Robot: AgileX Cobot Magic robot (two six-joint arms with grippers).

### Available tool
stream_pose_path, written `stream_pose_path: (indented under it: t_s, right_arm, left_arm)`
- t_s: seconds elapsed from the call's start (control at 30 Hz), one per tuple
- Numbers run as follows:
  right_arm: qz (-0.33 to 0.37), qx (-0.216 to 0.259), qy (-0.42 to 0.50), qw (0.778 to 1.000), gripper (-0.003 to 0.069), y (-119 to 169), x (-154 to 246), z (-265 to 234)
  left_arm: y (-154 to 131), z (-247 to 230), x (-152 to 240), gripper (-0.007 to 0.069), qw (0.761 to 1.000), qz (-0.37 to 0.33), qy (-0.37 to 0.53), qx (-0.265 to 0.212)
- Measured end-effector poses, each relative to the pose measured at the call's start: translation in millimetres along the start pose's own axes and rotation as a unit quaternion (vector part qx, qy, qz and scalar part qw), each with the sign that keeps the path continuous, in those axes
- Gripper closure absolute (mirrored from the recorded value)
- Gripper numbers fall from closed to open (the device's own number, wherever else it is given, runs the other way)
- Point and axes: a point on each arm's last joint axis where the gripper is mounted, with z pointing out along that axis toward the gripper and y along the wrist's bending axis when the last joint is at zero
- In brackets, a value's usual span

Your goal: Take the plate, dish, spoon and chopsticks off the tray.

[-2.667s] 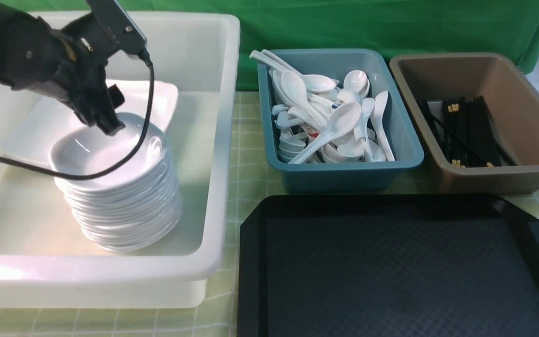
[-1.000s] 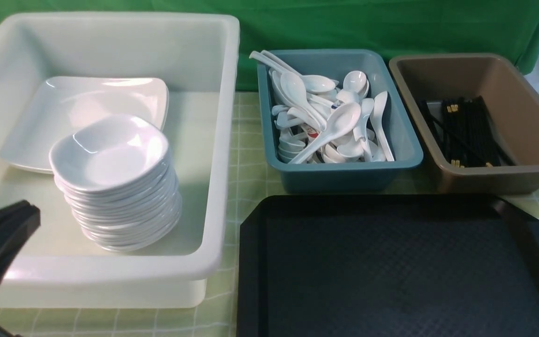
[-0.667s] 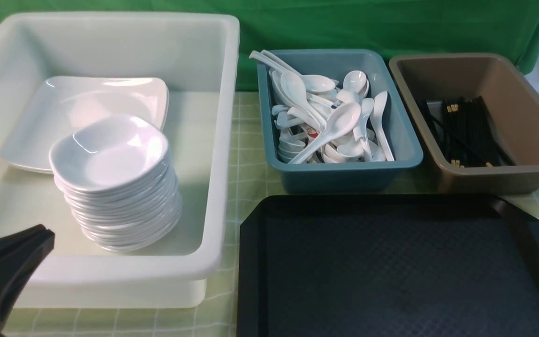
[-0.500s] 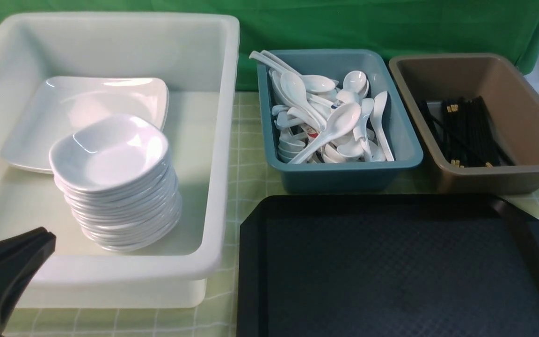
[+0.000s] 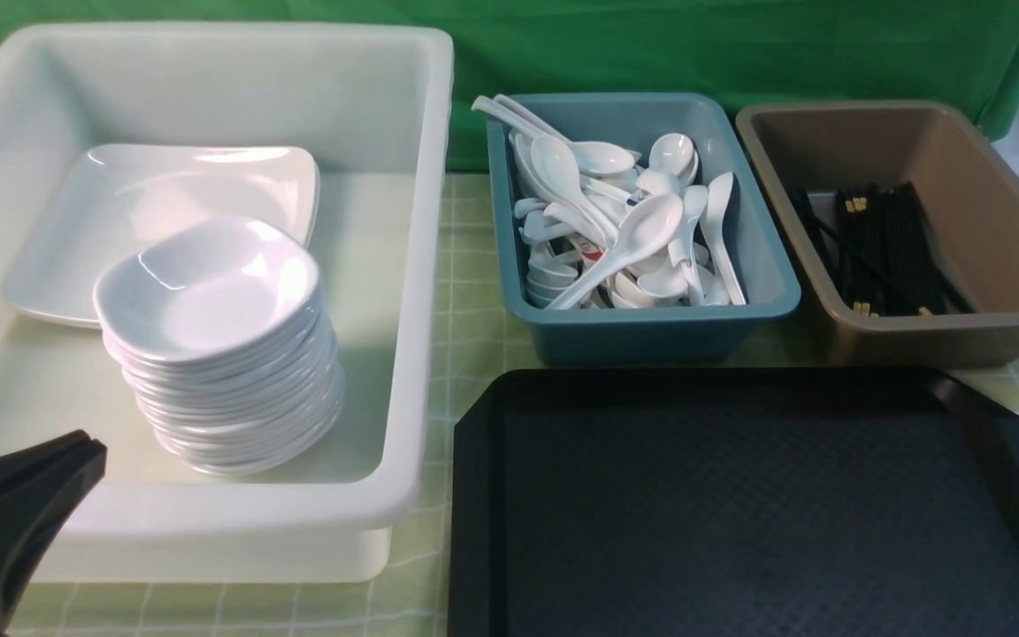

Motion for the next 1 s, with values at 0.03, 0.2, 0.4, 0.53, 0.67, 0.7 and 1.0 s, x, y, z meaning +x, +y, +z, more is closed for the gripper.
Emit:
stream_pose_path:
  t_s: [0.03, 0.2, 0.4, 0.53, 0.67, 0.7, 1.0]
  right_arm:
    - [0.0, -0.001, 0.027, 1.0, 0.0641, 0.2, 4.9, -0.1]
    - [0.001, -0.003, 0.056, 0.998, 0.064, 0.5, 10.2, -0.6]
    - [0.002, -0.003, 0.06, 0.998, 0.0638, 0.5, 11.0, -0.7]
    - [0.002, -0.003, 0.06, 0.998, 0.0633, 0.6, 11.0, -0.7]
    - [0.002, -0.003, 0.06, 0.998, 0.0617, 0.6, 11.0, -0.7]
    - [0.002, -0.003, 0.06, 0.998, 0.0615, 0.6, 11.0, -0.7]
    - [0.003, -0.003, 0.06, 0.998, 0.0599, 0.6, 11.0, -0.7]
  left_arm:
    - [0.1, 0.0, 0.2, 0.062, 1.0, 0.004, 0.001, -0.001]
    - [0.5, 0.0, 0.5, 0.062, 1.0, 0.015, 0.003, -0.003]
    - [0.9, 0.0, 0.9, 0.062, 1.0, 0.027, 0.005, -0.005]
    - [1.0, 0.0, 0.9, 0.062, 1.0, 0.027, 0.005, -0.005]
    - [1.0, 0.0, 0.9, 0.062, 1.0, 0.027, 0.005, -0.005]
    - [1.0, 0.0, 0.9, 0.062, 1.0, 0.027, 0.005, -0.005]
    - [2.3, 0.8, 1.9, 0.062, 1.0, 0.016, -0.004, -0.016]
